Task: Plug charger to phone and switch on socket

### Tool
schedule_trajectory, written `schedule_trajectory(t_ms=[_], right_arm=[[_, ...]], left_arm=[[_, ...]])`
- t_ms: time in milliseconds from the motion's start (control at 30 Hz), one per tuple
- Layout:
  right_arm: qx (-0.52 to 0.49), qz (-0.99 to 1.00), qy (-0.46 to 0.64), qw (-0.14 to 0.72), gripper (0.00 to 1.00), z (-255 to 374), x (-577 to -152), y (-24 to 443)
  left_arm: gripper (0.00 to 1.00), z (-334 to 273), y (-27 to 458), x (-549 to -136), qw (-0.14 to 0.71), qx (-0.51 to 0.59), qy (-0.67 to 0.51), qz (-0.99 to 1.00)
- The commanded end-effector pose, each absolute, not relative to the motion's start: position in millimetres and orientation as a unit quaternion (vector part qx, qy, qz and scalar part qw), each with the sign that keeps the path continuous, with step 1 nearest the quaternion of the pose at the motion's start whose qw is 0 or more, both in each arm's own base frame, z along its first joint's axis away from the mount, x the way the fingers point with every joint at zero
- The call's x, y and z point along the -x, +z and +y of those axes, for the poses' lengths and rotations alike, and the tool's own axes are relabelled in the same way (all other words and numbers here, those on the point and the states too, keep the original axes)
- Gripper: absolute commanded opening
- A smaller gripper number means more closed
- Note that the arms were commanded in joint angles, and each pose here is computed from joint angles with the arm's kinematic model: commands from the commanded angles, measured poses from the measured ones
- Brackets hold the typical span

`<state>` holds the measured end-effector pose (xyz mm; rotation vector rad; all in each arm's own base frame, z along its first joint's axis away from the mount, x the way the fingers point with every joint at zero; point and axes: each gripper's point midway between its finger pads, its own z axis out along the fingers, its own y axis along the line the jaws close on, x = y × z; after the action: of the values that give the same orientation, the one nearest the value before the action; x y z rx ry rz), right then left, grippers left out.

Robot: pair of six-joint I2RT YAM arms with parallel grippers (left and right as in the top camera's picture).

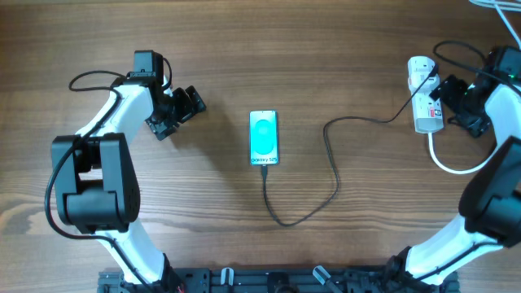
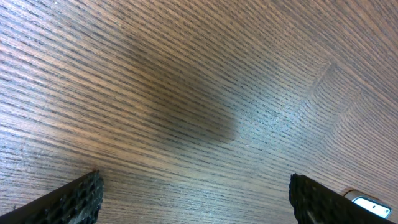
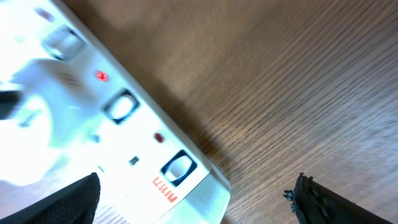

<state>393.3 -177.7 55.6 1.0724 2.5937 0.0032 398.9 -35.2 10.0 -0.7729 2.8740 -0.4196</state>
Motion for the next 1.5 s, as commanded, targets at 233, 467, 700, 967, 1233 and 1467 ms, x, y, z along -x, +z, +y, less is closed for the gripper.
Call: schedule_trajectory(t_ms=[233, 467, 700, 967, 1233, 1467], right_arm=[[-0.371, 0.909, -0.008, 0.190, 1.00, -182.6, -395.0, 73.1], [-0.370, 0.909, -0.009, 0.190, 1.00, -182.6, -395.2, 73.2], [-0.370, 0.909, -0.009, 0.191, 1.00, -182.7, -395.3, 73.2], [-0.370, 0.909, -0.009, 0.190, 1.00, -182.6, -395.2, 73.2], [-0.370, 0.909, -0.009, 0.191, 1.00, -182.7, -395.3, 73.2], [-0.371, 0.910, -0.008, 0.187, 1.00, -182.6, -395.6, 68.7]], left_arm=[[1.00, -30.8, -11.0, -382.3, 0.038, 0.260, -0.117, 0.958], [1.00, -30.8, -11.0, -382.3, 0.038, 0.260, -0.117, 0.958], [1.00, -30.8, -11.0, -382.3, 0.038, 0.260, -0.117, 0.958], [1.00, -30.7, -11.0, -382.3, 0.038, 0.260, -0.117, 0.958], [1.00, -30.8, -11.0, -382.3, 0.038, 0.260, -0.117, 0.958], [1.00, -30.8, -11.0, -382.3, 0.038, 0.260, -0.117, 0.958]])
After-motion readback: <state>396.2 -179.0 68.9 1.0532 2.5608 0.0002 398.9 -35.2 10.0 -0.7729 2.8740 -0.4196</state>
